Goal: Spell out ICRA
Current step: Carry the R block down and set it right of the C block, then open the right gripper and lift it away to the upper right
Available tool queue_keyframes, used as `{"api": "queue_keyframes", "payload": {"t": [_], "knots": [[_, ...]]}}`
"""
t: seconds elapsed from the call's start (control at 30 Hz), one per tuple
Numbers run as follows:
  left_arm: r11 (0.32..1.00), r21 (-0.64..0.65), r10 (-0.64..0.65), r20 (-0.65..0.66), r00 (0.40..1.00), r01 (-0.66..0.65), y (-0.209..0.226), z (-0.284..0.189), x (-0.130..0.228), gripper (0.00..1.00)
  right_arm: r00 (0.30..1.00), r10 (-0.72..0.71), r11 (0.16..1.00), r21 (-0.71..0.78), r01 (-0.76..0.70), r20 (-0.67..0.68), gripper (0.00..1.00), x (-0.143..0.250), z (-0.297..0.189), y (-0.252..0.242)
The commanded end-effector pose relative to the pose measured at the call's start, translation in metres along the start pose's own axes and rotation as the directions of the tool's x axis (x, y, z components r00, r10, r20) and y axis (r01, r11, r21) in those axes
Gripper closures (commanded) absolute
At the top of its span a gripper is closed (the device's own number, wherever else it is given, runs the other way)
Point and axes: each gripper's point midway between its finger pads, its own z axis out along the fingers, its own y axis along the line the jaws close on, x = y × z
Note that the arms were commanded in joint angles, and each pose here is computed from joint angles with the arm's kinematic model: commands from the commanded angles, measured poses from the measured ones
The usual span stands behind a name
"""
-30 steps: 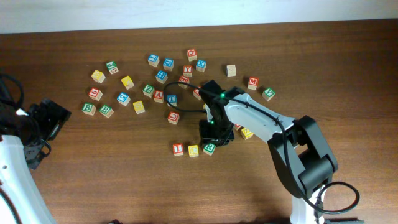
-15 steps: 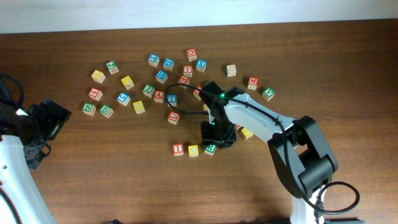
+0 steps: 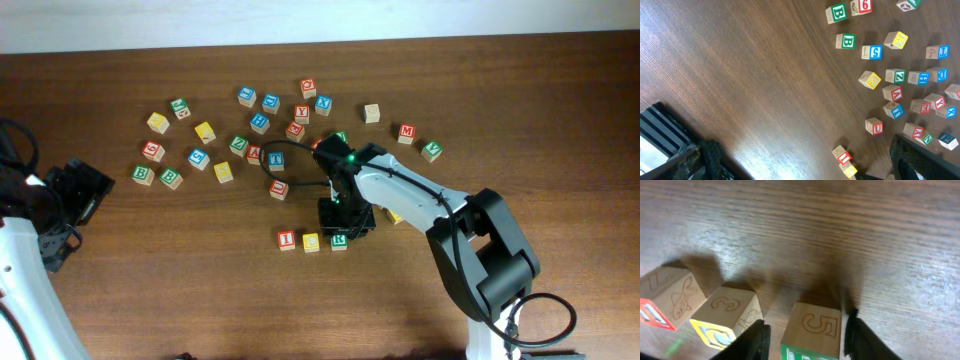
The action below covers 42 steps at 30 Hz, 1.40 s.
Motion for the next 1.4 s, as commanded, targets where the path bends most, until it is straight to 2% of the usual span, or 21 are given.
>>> {"api": "queue_keyframes", "payload": {"t": [0.0,0.27,0.4,0.47,0.53,0.57,0.67,0.7,0.8,0.87,1.03,1.17,1.2,1.27,1.37], "knots": [[1.0,-0.004,-0.013,0.016,1.0,0.013,0.002,-0.003,-0.002,0.01,0.999,-0.022,1.0,-0.011,0.022,0.023,0.57,-0.006,-0.002,0.008],[1.0,-0.004,-0.013,0.017,1.0,0.013,0.002,-0.003,-0.002,0.01,0.996,-0.018,1.0,-0.018,0.02,0.09,0.57,-0.021,-0.003,0.011],[1.0,-0.004,-0.013,0.016,1.0,0.013,0.002,-0.003,-0.002,0.01,0.974,-0.035,0.993,0.12,0.008,0.222,0.56,-0.047,-0.009,-0.011],[1.0,-0.004,-0.013,0.016,1.0,0.013,0.002,-0.003,-0.002,0.01,0.968,-0.039,0.993,0.121,0.01,0.246,0.55,-0.053,-0.012,-0.008],[1.0,-0.004,-0.013,0.017,1.0,0.013,0.002,-0.003,-0.002,0.01,0.964,-0.043,0.994,0.112,0.014,0.262,0.55,-0.059,-0.021,-0.002],[1.0,-0.004,-0.013,0.016,1.0,0.013,0.002,-0.003,-0.002,0.01,0.959,-0.049,0.994,0.104,0.021,0.278,0.51,-0.064,-0.03,0.004],[1.0,-0.004,-0.013,0.016,1.0,0.013,0.002,-0.003,-0.002,0.01,0.95,-0.054,0.995,0.1,0.024,0.308,0.49,-0.072,-0.064,0.018],[1.0,-0.004,-0.013,0.016,1.0,0.013,0.002,-0.003,-0.002,0.01,0.948,-0.049,0.995,0.096,0.02,0.314,0.46,-0.074,-0.075,0.021],[1.0,-0.004,-0.013,0.016,1.0,0.013,0.002,-0.003,-0.002,0.01,0.947,-0.021,0.995,0.095,-0.01,0.322,0.27,-0.075,-0.135,0.019],[1.0,-0.004,-0.013,0.016,1.0,0.013,0.002,-0.003,-0.002,0.01,0.946,-0.044,0.994,0.11,0.009,0.321,0.02,-0.076,-0.159,0.008],[1.0,-0.004,-0.013,0.017,1.0,0.013,0.002,-0.003,-0.002,0.01,0.959,0.056,0.997,0.037,-0.069,0.278,0.02,-0.077,-0.174,-0.021],[1.0,-0.004,-0.013,0.016,1.0,0.013,0.002,-0.003,-0.002,0.01,0.951,0.056,0.997,0.031,-0.068,0.304,0.02,-0.085,-0.175,-0.022],[1.0,-0.004,-0.013,0.016,1.0,0.013,0.002,-0.003,-0.002,0.01,0.948,0.033,0.999,0.03,-0.044,0.316,0.02,-0.089,-0.175,-0.019],[1.0,-0.004,-0.013,0.016,1.0,0.013,0.002,-0.003,-0.002,0.01,0.939,-0.102,0.994,0.058,0.088,0.33,0.02,-0.095,-0.169,-0.006],[1.0,-0.004,-0.013,0.016,1.0,0.013,0.002,-0.003,-0.002,0.01,0.928,-0.111,0.993,0.004,0.117,0.354,0.02,-0.097,-0.164,0.023]]}}
